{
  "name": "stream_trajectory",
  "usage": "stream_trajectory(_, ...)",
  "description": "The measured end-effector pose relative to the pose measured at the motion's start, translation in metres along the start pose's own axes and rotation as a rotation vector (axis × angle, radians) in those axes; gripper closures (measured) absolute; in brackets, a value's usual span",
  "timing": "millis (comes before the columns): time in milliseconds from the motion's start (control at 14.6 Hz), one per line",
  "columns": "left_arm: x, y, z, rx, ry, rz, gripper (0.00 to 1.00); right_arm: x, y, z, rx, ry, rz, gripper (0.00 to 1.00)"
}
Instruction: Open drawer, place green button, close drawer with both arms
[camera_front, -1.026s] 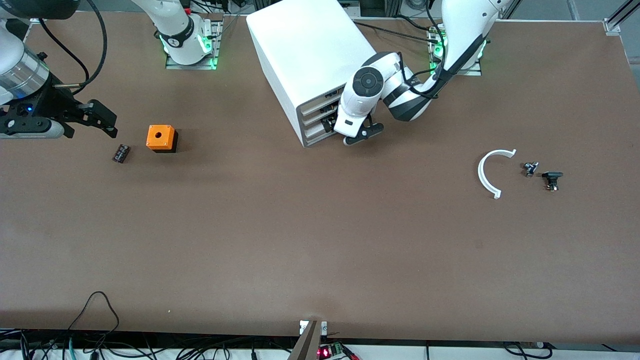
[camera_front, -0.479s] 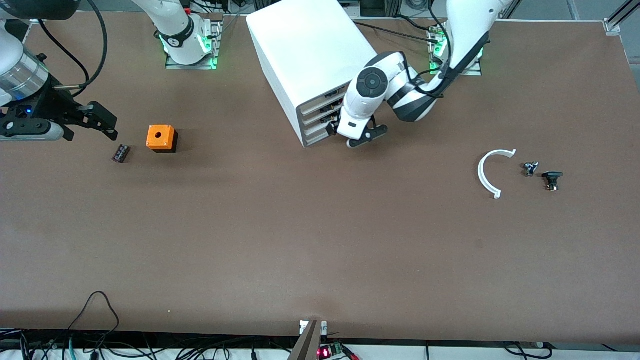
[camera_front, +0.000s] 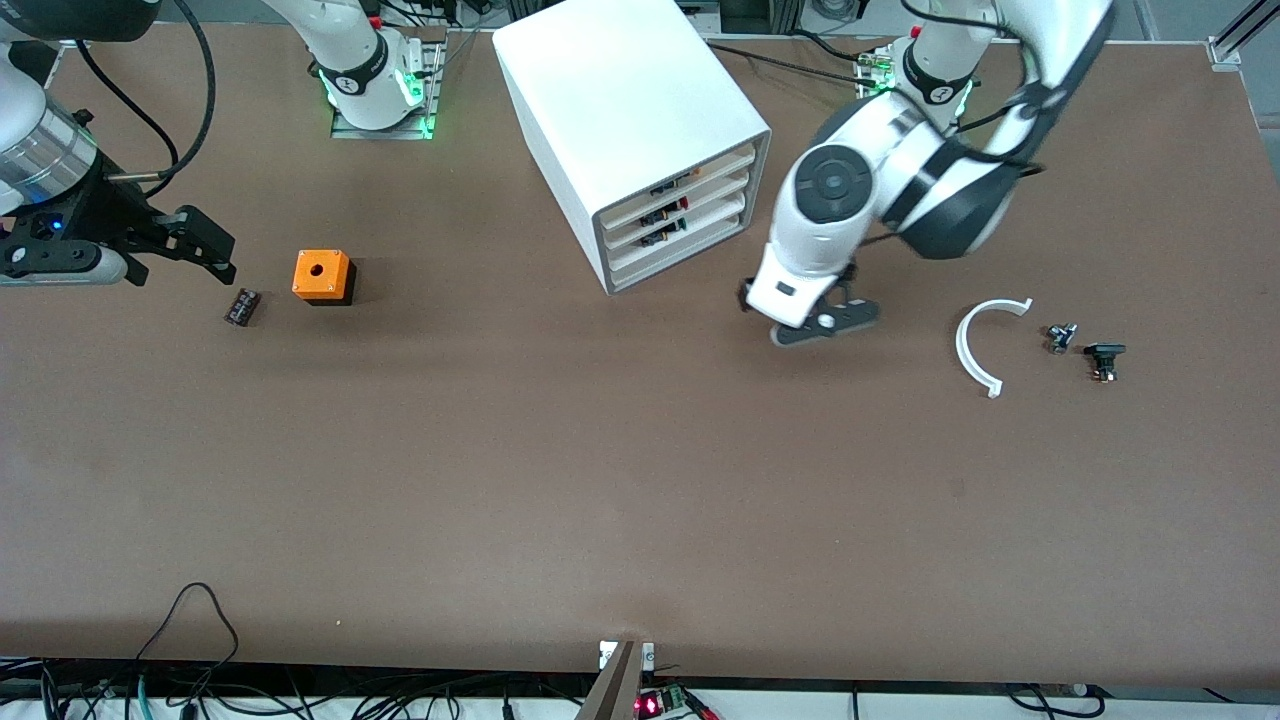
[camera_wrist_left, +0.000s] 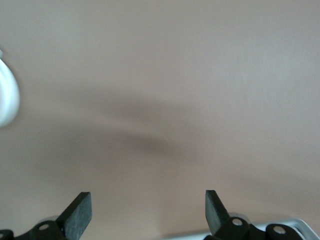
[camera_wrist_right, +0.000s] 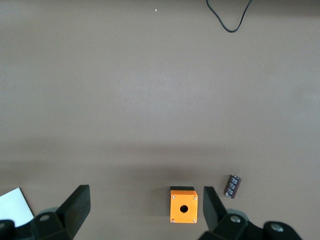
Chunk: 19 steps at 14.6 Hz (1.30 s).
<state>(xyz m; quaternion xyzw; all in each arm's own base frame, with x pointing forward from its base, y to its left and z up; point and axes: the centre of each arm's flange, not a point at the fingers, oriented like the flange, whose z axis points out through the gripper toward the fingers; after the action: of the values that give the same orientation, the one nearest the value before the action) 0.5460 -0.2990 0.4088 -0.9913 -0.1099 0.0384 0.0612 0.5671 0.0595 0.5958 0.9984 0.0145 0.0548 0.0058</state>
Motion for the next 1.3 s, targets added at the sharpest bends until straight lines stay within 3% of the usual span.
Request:
stream_trajectory(274, 0.055, -0.083, -0.075, -0.005, 0.096, 0.144, 0.00, 0.002, 0.001, -0.005, 0.001, 0.011, 0.003, 0.00)
stream_trajectory(547, 0.079, -0.162, -0.123, 0.024, 0.092, 0.290, 0.00, 0.005, 0.001, -0.004, 0.001, 0.011, 0.003, 0.00)
stream_trajectory(821, 0.088, -0.230, -0.143, -0.037, 0.067, 0.364, 0.00, 0.006, 0.001, -0.004, 0.002, 0.012, 0.002, 0.00)
stream_trajectory(1094, 0.080, -0.288, -0.155, -0.167, 0.056, 0.337, 0.00, 0.006, 0.001, -0.005, 0.002, 0.014, 0.002, 0.00)
stream_trajectory(1299, 0.064, -0.300, -0.165, -0.168, 0.076, 0.359, 0.00, 0.006, 0.000, -0.005, 0.002, 0.014, 0.001, 0.00)
